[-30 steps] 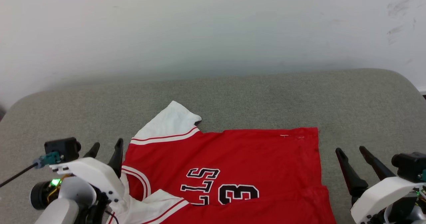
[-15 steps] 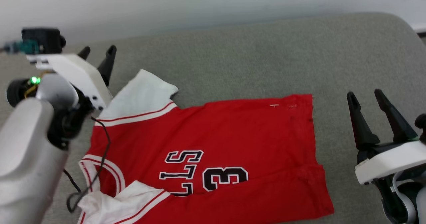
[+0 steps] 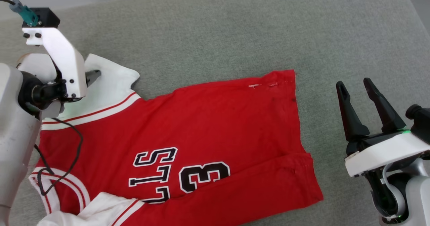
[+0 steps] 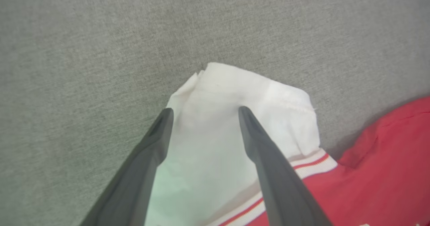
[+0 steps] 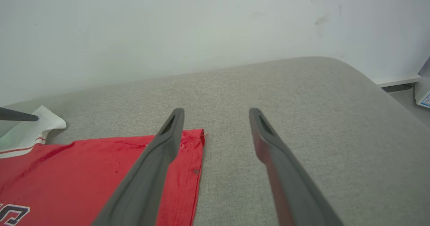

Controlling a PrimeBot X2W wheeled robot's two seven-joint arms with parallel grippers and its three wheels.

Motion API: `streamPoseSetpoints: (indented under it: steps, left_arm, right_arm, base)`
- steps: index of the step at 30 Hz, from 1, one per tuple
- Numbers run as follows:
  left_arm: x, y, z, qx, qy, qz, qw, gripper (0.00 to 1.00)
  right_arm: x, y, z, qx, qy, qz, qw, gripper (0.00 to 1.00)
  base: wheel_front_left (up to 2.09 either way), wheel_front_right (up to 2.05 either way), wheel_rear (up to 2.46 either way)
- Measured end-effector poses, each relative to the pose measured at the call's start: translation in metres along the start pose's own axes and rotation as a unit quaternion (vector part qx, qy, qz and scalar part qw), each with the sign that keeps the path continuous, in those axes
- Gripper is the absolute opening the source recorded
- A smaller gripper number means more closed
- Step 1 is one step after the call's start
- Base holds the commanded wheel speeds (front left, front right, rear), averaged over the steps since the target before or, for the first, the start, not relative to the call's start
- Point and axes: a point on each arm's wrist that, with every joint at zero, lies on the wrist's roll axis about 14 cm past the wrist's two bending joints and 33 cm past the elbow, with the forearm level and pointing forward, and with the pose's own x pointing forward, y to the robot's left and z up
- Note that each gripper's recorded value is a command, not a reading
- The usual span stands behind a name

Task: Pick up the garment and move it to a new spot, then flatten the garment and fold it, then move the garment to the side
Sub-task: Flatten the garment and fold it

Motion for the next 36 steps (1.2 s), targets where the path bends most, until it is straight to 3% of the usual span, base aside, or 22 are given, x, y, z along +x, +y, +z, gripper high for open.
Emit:
streamPoseSetpoints:
  steps: [5, 7, 8, 16, 20, 23, 27, 36]
  left_arm:
    - [0.025, 0.006, -0.018, -0.017, 0.064, 0.002, 0.998, 1.0]
    - [0.031, 0.005, -0.021, -0.027, 0.079, -0.003, 0.997, 0.28]
    - [0.034, 0.005, -0.023, -0.031, 0.085, -0.006, 0.996, 0.0]
    - [0.035, 0.005, -0.027, -0.058, 0.078, -0.007, 0.995, 0.0]
    - [0.031, 0.008, -0.023, -0.059, 0.05, 0.002, 0.997, 0.0]
    - [0.025, 0.007, -0.018, -0.051, 0.026, 0.008, 0.998, 0.0]
    - [0.013, 0.004, -0.005, -0.043, -0.012, 0.006, 0.999, 0.0]
    - [-0.007, 0.013, 0.011, -0.021, -0.059, 0.013, 0.998, 0.0]
  right_arm:
    - [0.004, -0.004, -0.015, 0.004, 0.022, -0.005, 1.0, 1.0]
    - [0.004, -0.007, -0.022, 0.009, 0.032, -0.01, 0.999, 1.0]
    - [0.003, -0.008, -0.024, 0.011, 0.036, -0.012, 0.999, 1.0]
    - [0.015, -0.012, -0.026, 0.049, 0.059, -0.001, 0.997, 1.0]
    - [0.029, -0.015, -0.037, 0.076, 0.124, 0.011, 0.989, 1.0]
    - [0.04, -0.017, -0.052, 0.077, 0.202, 0.023, 0.976, 1.0]
    - [0.052, -0.004, -0.073, 0.089, 0.299, 0.047, 0.949, 1.0]
    - [0.079, 0.027, -0.108, 0.08, 0.407, 0.079, 0.906, 1.0]
  base:
    - [0.0, 0.0, 0.0]
    - [0.0, 0.0, 0.0]
    - [0.0, 0.0, 0.0]
    - [0.0, 0.0, 0.0]
    - [0.0, 0.0, 0.0]
    - [0.0, 0.0, 0.0]
    - [0.0, 0.0, 0.0]
    - [0.0, 0.0, 0.0]
